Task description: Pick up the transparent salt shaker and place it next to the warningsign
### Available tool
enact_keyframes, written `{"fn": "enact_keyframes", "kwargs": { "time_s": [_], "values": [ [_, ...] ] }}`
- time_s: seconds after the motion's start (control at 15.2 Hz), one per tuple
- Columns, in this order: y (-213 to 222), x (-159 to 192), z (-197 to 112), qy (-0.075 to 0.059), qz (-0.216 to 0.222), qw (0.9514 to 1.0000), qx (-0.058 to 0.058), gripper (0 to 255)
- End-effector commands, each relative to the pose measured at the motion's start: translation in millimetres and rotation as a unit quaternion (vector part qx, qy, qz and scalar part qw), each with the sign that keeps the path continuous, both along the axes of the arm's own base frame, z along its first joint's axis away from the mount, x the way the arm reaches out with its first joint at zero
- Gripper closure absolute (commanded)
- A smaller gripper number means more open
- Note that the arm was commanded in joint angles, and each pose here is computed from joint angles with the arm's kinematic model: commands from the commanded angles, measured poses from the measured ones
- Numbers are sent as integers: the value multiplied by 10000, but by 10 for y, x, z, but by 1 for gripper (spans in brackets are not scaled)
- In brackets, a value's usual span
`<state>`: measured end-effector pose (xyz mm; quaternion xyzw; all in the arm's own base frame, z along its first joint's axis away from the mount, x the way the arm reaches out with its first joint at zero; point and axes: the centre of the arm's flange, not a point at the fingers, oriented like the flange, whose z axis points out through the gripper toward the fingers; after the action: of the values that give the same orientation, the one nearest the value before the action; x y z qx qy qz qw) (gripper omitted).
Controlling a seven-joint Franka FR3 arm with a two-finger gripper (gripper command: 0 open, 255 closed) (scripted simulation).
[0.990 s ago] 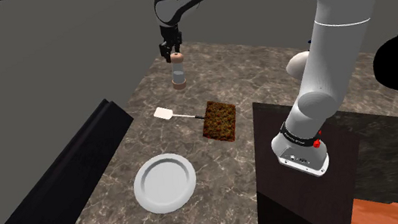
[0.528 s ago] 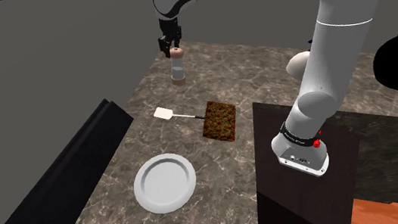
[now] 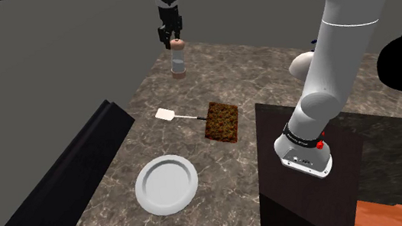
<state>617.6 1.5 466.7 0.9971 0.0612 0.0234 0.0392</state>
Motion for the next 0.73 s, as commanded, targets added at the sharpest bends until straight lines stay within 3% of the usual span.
{"fn": "enact_keyframes", "kwargs": {
  "time_s": [0.0, 0.66],
  "values": [
    [10, -17, 106, 1, 0, 10000, 0, 255],
    [10, -17, 634, 1, 0, 10000, 0, 255]
  ]
}}
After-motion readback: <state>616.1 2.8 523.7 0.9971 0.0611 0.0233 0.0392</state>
